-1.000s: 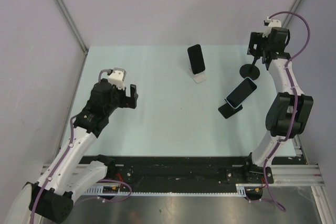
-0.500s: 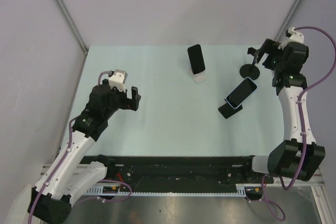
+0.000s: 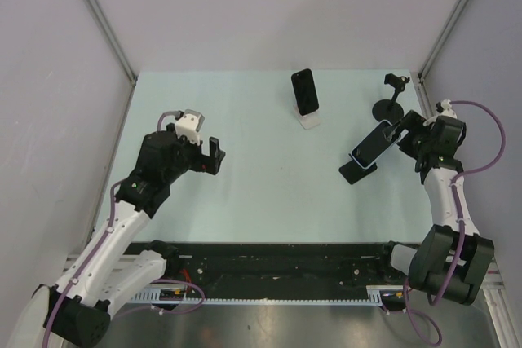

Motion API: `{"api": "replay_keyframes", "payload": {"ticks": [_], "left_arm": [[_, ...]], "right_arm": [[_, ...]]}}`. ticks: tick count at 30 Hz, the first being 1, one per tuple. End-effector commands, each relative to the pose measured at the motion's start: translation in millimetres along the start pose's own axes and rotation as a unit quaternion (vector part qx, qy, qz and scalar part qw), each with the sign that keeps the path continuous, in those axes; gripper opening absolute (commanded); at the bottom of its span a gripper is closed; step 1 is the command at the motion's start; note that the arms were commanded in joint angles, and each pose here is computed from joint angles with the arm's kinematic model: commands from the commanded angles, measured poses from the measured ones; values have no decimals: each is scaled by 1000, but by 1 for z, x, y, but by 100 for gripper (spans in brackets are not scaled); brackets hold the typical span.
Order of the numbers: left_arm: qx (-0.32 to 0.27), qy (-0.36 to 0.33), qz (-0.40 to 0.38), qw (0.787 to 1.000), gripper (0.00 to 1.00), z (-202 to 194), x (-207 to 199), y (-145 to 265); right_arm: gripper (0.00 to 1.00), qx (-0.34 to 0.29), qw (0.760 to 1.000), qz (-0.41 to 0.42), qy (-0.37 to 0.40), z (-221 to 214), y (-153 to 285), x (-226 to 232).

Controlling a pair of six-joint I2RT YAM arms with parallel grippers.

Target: Remove the phone from the phone stand

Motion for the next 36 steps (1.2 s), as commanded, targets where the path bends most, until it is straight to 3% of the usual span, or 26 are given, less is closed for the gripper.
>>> {"api": "replay_keyframes", "payload": {"ticks": [1, 6, 13, 18, 25, 36], "left_arm": [[-22, -12, -23, 999, 100, 8, -7, -3], [-21, -15, -36, 999, 100, 6, -10, -7], [-21, -13, -59, 998, 100, 5, -17, -10], [-26, -7, -83, 996, 100, 7, -25, -13], [-57, -7, -111, 992, 100, 18, -39, -11], [-97, 25, -137, 985, 100, 49, -68, -3]], "right_arm": [[78, -18, 996, 81, -20, 7, 0, 17], [64, -27, 994, 102, -14, 6, -2, 15], [21, -34, 992, 120, -5, 5, 4, 16], [1, -47, 990, 135, 14, 7, 15, 23], [0, -85, 978, 186, 38, 19, 42, 50], [0, -47, 949, 309, 33, -8, 64, 123]]}}
Point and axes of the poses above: each gripper's point midway between its finger pads, its own y axis back along the fingers, its own x axis along the line the jaws close on, z = x × y, the point moved 3 cm from there along y, back along the fingers, and after that the axes turned 14 degrees about -y, right-handed, at the moved point
